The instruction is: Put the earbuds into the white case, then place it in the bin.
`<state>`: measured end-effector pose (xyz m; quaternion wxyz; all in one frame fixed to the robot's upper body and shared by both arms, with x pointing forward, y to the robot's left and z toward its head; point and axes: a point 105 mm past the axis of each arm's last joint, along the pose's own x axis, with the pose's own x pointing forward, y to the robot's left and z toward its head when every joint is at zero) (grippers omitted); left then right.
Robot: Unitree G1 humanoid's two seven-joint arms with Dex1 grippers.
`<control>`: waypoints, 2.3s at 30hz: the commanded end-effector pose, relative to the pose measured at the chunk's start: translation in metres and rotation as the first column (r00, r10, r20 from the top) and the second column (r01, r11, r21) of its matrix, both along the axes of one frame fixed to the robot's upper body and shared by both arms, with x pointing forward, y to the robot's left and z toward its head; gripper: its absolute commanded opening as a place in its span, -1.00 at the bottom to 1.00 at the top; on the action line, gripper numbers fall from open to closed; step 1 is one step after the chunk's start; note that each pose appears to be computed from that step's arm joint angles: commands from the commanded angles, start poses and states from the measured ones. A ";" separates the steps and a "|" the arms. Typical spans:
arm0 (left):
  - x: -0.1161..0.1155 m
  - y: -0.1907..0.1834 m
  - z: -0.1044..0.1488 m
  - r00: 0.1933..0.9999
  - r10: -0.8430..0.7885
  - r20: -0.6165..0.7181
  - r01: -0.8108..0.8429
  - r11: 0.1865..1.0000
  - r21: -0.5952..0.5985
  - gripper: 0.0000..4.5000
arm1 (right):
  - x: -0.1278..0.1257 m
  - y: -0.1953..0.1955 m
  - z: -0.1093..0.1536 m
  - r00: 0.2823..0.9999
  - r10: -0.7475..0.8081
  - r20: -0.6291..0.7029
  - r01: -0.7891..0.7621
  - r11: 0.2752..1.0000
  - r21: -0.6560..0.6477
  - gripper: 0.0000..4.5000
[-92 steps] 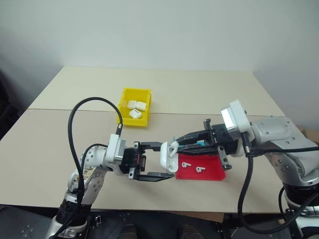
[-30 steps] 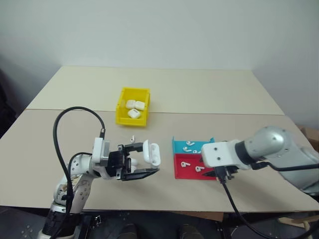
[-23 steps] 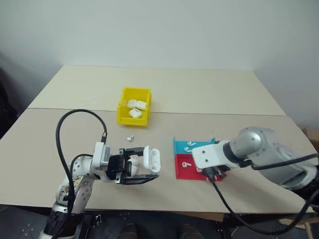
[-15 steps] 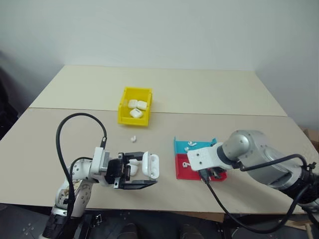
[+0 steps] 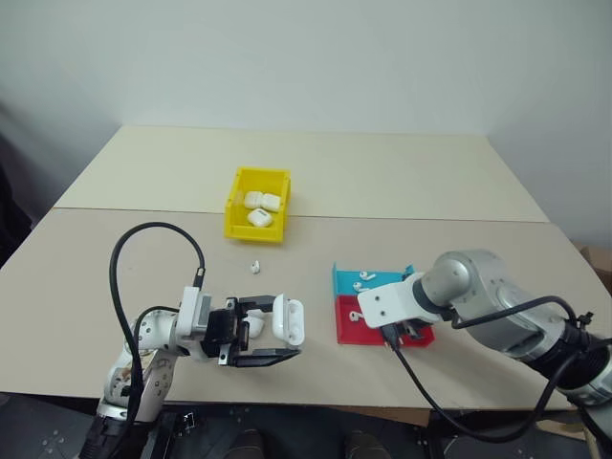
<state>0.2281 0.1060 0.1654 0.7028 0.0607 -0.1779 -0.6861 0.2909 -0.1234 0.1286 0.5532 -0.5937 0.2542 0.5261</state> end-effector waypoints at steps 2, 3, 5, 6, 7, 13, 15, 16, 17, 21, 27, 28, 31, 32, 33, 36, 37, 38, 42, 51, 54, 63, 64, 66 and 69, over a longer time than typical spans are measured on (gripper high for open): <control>-0.004 -0.002 0.006 0.999 -0.005 0.045 0.004 1.000 0.009 0.23 | 0.002 0.000 0.004 0.999 0.018 0.030 -0.018 1.000 -0.007 -0.01; -0.004 -0.002 0.006 0.999 -0.004 0.045 0.004 1.000 0.010 0.23 | 0.002 0.000 0.004 0.999 0.020 0.031 -0.019 1.000 -0.012 -0.01; -0.004 -0.002 0.006 0.999 -0.002 0.044 0.001 1.000 0.012 0.23 | 0.002 0.000 0.003 0.999 0.023 0.031 -0.023 1.000 -0.014 -0.01; -0.004 -0.002 0.006 0.999 -0.001 0.043 0.000 1.000 0.014 0.23 | 0.002 0.000 0.003 0.999 0.024 0.032 -0.024 1.000 -0.014 -0.01; -0.004 -0.002 0.006 0.999 0.000 0.044 -0.001 1.000 0.014 0.23 | 0.001 0.000 0.003 0.999 0.027 0.031 -0.026 1.000 -0.013 -0.01; -0.004 -0.002 0.005 0.999 0.005 0.043 -0.005 1.000 0.020 0.23 | 0.001 0.001 0.001 0.999 0.035 0.033 -0.034 0.999 -0.015 -0.01; -0.003 -0.003 0.005 0.999 0.006 0.044 -0.007 1.000 0.022 0.23 | 0.002 0.000 0.000 0.999 0.033 0.035 -0.033 0.999 -0.016 -0.01; -0.003 -0.003 0.005 0.999 0.008 0.043 -0.009 1.000 0.024 0.23 | 0.002 0.000 -0.001 0.999 0.036 0.035 -0.035 0.999 -0.021 -0.01; -0.003 -0.003 0.005 0.999 0.010 0.043 -0.012 1.000 0.027 0.23 | 0.002 -0.001 -0.001 0.999 0.040 0.035 -0.039 0.999 -0.025 -0.01; -0.003 -0.003 0.005 0.999 0.014 0.043 -0.016 0.999 0.031 0.23 | 0.002 -0.001 -0.001 0.998 0.046 0.040 -0.045 0.999 -0.021 -0.26; -0.002 -0.003 0.004 0.999 0.017 0.039 -0.018 0.999 0.035 0.23 | 0.003 -0.002 -0.003 0.998 0.045 0.045 -0.044 0.999 -0.027 -0.26; -0.002 -0.004 0.005 0.999 0.018 0.040 -0.019 0.999 0.036 0.23 | 0.003 -0.003 -0.003 0.998 0.045 0.045 -0.044 0.999 -0.027 -0.26; -0.002 -0.004 0.005 0.999 0.019 0.041 -0.021 0.999 0.036 0.23 | 0.003 -0.004 -0.003 0.998 0.048 0.051 -0.047 0.998 -0.035 -0.26; -0.002 -0.004 0.005 0.999 0.020 0.041 -0.022 0.999 0.036 0.23 | 0.003 -0.004 -0.003 0.997 0.050 0.051 -0.048 0.998 -0.035 -0.26; -0.001 -0.004 0.005 0.999 0.021 0.042 -0.023 0.999 0.036 0.23 | 0.003 -0.004 -0.003 0.997 0.051 0.052 -0.049 0.998 -0.035 -0.26; -0.001 -0.004 0.005 0.999 0.022 0.045 -0.024 0.999 0.036 0.23 | 0.002 -0.003 -0.003 0.997 0.061 0.048 -0.060 0.998 -0.036 -0.26; -0.001 -0.004 0.005 0.999 0.023 0.045 -0.024 0.999 0.036 0.23 | 0.002 -0.002 -0.003 0.997 0.064 0.048 -0.062 0.998 -0.033 -0.26; -0.001 -0.004 0.005 0.999 0.023 0.045 -0.025 0.999 0.036 0.23 | 0.002 -0.002 -0.003 0.997 0.065 0.048 -0.064 0.997 -0.031 -0.26; -0.001 -0.004 0.006 0.999 0.024 0.046 -0.026 0.999 0.037 0.23 | 0.001 -0.001 -0.004 0.996 0.079 0.048 -0.077 0.996 -0.035 -0.26; 0.000 -0.004 0.005 0.998 0.031 0.045 -0.033 0.998 0.046 0.23 | -0.001 -0.002 -0.006 0.995 0.092 0.041 -0.090 0.995 -0.040 -0.70; 0.000 -0.003 0.005 0.999 0.033 0.044 -0.035 0.998 0.048 0.23 | 0.000 -0.002 -0.006 0.995 0.090 0.044 -0.088 0.995 -0.040 -0.70; 0.001 -0.004 0.009 0.999 0.031 0.044 -0.033 0.999 0.028 0.23 | 0.002 -0.003 0.001 0.995 0.070 0.071 -0.069 0.997 -0.020 -0.70; 0.000 -0.005 0.010 0.999 0.026 0.045 -0.027 0.999 0.021 0.23 | 0.002 -0.003 0.006 0.995 0.057 0.080 -0.057 0.998 -0.001 -0.70; -0.001 -0.007 0.014 0.999 0.012 0.049 -0.012 1.000 0.002 0.23 | 0.002 -0.004 0.017 0.994 0.031 0.105 -0.035 0.999 0.038 -0.70; -0.002 -0.010 0.023 0.999 -0.016 0.051 0.018 0.999 -0.039 0.23 | -0.004 -0.005 0.040 0.992 -0.028 0.124 0.009 0.988 0.154 -0.70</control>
